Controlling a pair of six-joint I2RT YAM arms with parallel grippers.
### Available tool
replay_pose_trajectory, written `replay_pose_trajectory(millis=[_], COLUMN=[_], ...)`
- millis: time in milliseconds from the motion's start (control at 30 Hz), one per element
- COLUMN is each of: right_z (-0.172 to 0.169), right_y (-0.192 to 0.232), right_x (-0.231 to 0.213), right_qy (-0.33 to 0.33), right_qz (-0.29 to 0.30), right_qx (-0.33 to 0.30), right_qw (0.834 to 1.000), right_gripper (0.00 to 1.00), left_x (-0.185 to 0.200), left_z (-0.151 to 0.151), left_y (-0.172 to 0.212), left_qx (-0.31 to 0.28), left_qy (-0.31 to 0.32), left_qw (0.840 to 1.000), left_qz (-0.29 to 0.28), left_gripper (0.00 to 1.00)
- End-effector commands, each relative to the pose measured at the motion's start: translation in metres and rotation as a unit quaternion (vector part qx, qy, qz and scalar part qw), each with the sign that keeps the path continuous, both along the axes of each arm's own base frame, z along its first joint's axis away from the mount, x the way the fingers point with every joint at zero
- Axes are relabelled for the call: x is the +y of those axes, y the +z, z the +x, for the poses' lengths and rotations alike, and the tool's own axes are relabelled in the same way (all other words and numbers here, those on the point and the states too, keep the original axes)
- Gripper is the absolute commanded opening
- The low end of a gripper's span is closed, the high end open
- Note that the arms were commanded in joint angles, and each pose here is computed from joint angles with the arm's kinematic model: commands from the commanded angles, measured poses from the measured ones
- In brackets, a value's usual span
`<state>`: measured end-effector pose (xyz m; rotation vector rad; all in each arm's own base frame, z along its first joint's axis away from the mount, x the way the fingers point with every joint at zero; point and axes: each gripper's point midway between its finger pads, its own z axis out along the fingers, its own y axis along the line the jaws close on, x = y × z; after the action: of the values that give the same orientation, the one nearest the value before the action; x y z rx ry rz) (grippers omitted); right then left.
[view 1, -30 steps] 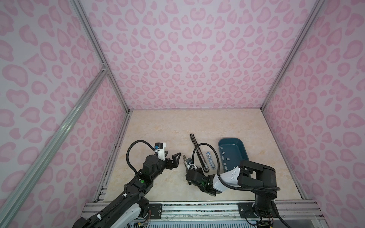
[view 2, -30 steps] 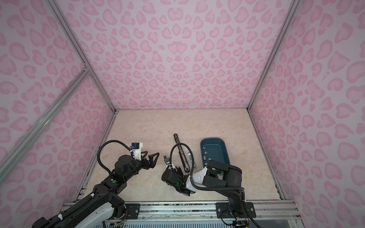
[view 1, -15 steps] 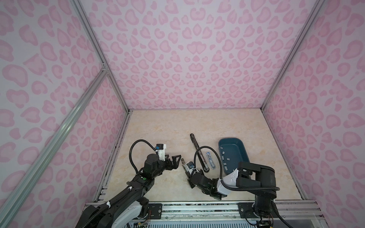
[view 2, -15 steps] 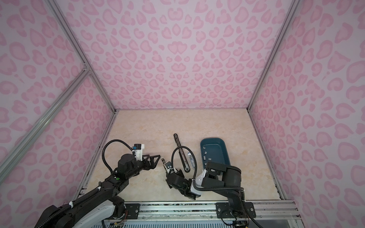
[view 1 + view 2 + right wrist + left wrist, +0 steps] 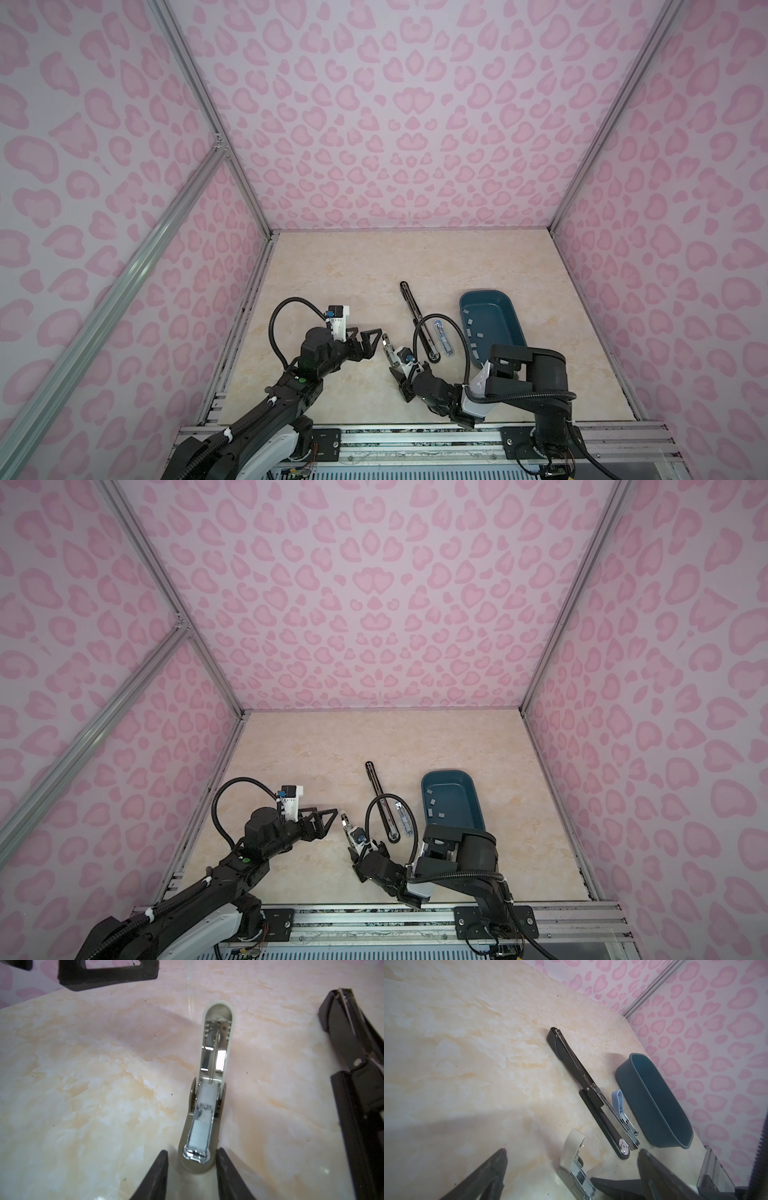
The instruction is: Load the staples into the stapler
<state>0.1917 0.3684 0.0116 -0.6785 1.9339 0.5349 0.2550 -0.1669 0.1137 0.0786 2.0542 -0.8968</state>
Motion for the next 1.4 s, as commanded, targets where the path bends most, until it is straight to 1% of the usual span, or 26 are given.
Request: replay_pose_trajectory(millis=[0, 233, 333, 400, 500, 700, 833, 1100, 1200, 1367], right_z=[-0.002, 0.004, 0.005, 0.006, 0.006, 0.005, 0.005, 0.002, 0.002, 0.003], right_y=[-0.024, -0.030, -0.030, -0.032, -0.034, -0.030, -0.030, -0.032, -0.032, -0.031], right_x=[-0.010, -0.012, -0.013, -0.013, -0.012, -0.011, -0.009, -0.004, -0.002, 0.001], right_qy=[-0.008, -0.027, -0.032, -0.034, -0.032, -0.020, -0.012, 0.001, 0.002, 0.004], right_qz=[-0.038, -0.053, -0.053, -0.055, -0.054, -0.042, -0.039, -0.035, -0.033, -0.033], right_qx=[0.015, 0.015, 0.015, 0.016, 0.019, 0.017, 0.018, 0.022, 0.023, 0.024], right_qw=[0.999, 0.998, 0.998, 0.998, 0.998, 0.999, 0.999, 0.999, 0.999, 0.999], right_gripper=[0.39, 0.38, 0.34, 0.28, 0.25, 0.23, 0.22, 0.19, 0.19, 0.18], left_x=[-0.003, -0.003, -0.003, -0.004, -0.006, -0.013, -0.021, -0.038, -0.045, -0.057], left_z=[0.000, 0.000, 0.000, 0.001, 0.000, 0.001, 0.004, 0.010, 0.011, 0.004], left_y=[0.008, 0.006, 0.007, 0.007, 0.007, 0.000, -0.003, -0.006, -0.009, -0.011], left_qx=[-0.017, -0.016, -0.017, -0.018, -0.018, -0.005, 0.002, 0.012, 0.015, 0.015], left_qy=[-0.009, -0.011, -0.011, -0.013, -0.021, -0.036, -0.055, -0.095, -0.115, -0.157], left_qw=[1.000, 1.000, 1.000, 1.000, 1.000, 0.999, 0.998, 0.994, 0.992, 0.986], left_qz=[-0.009, -0.008, -0.009, -0.010, -0.014, -0.022, -0.032, -0.044, -0.049, -0.060], left_gripper=[0.99, 0.99, 0.99, 0.99, 0.99, 0.99, 0.96, 0.87, 0.80, 0.66])
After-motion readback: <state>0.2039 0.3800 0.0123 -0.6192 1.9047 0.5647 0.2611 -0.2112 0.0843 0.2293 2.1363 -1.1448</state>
